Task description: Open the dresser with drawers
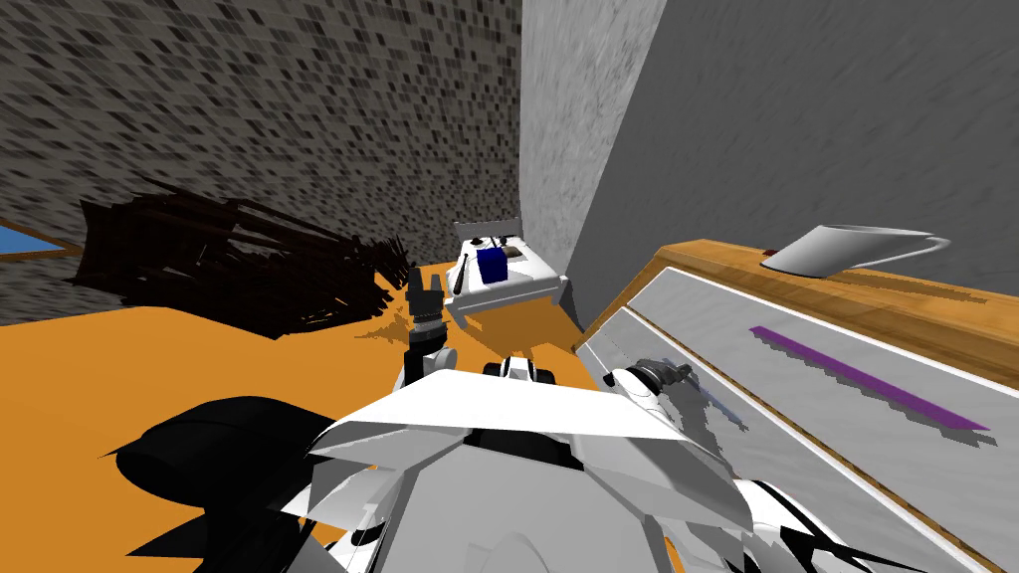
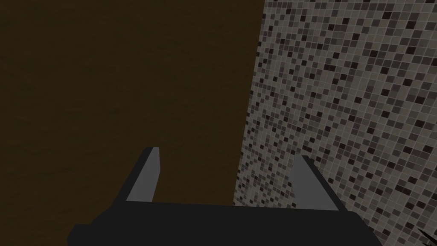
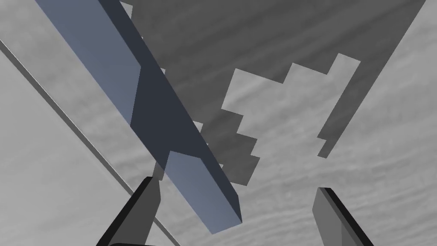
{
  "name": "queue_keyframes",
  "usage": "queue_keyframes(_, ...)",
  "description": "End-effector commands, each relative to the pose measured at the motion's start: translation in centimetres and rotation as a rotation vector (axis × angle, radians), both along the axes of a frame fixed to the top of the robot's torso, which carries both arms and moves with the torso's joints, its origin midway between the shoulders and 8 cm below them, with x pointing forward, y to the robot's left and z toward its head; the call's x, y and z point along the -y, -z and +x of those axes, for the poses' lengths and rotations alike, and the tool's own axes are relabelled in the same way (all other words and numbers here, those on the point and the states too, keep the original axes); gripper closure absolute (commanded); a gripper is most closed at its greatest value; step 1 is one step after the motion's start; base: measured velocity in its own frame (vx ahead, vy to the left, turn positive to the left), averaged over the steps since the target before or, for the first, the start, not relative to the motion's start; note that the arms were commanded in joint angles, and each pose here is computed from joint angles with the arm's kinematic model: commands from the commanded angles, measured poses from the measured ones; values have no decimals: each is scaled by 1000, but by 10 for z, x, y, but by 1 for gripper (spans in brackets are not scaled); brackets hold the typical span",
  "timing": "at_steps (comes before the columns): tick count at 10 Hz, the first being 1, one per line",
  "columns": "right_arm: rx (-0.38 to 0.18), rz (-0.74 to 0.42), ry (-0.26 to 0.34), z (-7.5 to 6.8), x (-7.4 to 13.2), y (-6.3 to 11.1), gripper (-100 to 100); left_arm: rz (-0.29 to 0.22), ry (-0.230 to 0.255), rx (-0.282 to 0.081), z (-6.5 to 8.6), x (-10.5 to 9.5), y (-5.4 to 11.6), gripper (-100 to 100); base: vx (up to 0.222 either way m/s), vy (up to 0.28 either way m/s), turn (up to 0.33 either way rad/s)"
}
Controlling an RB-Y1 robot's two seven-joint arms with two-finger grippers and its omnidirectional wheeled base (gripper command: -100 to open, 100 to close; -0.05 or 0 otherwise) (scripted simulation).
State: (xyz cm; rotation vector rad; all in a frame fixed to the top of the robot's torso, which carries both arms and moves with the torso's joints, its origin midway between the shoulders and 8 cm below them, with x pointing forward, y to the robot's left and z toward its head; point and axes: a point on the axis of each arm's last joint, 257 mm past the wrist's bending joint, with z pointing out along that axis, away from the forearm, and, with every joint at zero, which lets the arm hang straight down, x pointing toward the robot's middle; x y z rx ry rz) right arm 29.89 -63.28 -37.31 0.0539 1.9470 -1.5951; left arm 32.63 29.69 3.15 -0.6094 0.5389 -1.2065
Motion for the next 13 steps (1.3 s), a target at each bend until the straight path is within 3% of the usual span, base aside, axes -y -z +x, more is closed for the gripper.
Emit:
queue_keyframes(1, 0, 0, 0, 0, 0, 0, 100, 0, 0, 0, 0, 0, 0, 0, 0, 0, 0)
queue_keyframes(7, -1, -11, -6, 9, 4, -9, 100, 0, 0, 0, 0, 0, 0, 0, -69, 161, -19)
queue_keyframes(8, -7, -9, -11, 17, 16, -18, -100, 0, 0, 0, 0, 0, 0, 0, -20, 77, -33)
queue_keyframes(13, -7, -15, -27, 46, 54, -54, -100, 0, 0, 0, 0, 0, 0, 0, -38, 97, -38)
